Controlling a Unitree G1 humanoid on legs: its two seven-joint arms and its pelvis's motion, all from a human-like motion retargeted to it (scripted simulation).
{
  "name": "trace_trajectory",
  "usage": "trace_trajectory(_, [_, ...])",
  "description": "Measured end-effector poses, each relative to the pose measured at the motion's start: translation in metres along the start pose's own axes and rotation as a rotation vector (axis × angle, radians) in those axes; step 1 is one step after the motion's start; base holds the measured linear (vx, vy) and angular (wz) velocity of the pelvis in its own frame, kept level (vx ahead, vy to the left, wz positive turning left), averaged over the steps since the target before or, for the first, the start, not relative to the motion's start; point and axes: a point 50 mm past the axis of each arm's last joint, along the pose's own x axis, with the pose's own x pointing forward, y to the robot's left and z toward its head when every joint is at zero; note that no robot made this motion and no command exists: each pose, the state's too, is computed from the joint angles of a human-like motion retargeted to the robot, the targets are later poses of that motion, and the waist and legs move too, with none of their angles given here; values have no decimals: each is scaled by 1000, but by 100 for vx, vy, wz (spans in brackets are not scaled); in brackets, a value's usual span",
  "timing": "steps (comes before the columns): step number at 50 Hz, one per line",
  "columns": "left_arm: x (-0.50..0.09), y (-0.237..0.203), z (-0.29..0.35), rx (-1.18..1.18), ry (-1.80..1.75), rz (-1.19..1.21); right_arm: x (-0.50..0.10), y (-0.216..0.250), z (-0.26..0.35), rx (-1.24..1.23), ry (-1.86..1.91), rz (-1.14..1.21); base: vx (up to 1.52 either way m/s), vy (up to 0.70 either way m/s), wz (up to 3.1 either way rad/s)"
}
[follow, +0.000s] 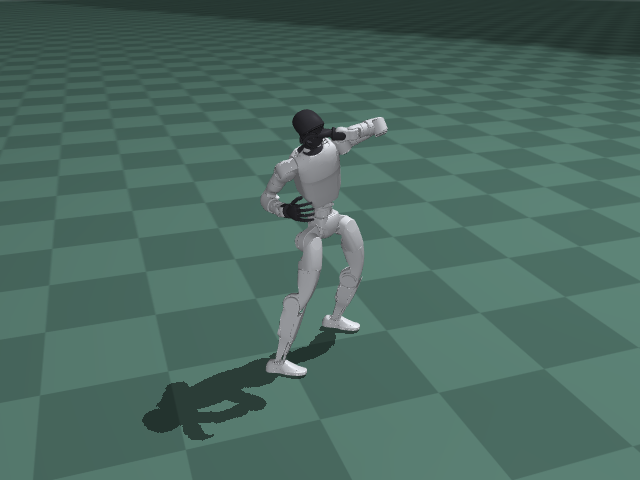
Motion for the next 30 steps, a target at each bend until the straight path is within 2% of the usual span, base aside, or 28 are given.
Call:
trace_trajectory(4, [-35,7,-29,-29,274,97,-3,-20,10,-258,14,-11,2,30,65])
trace_trajectory(8, [-93,6,-50,219,629,168,-8,-35,30,-523,16,5,5,20,108])
trace_trajectory(10, [-124,-4,-50,250,786,223,-5,-36,40,-631,-10,43,7,14,120])
trace_trajectory(15, [-173,-42,-31,64,1012,484,20,-22,54,-788,-160,135,10,9,152])
trace_trajectory(20, [-182,-79,-17,-134,1064,690,60,-14,76,-986,-379,137,12,2,198])
trace_trajectory(23, [-183,-100,-17,-226,1102,722,110,-23,97,-1213,-454,150,7,-2,178])
trace_trajectory(25, [-189,-116,-15,-282,1149,768,159,-42,108,-1452,-421,119,3,-2,117])
trace_trajectory(27, [-201,-128,-5,-313,1232,815,218,-75,96,-1689,-237,39,2,-2,68])
trace_trajectory(28, [-208,-133,3,-319,1281,852,247,-93,92,-1806,-88,2,0,-2,44])
trace_trajectory(30, [-217,-139,12,-351,1342,915,261,-154,98,-1913,338,-169,0,-1,33])
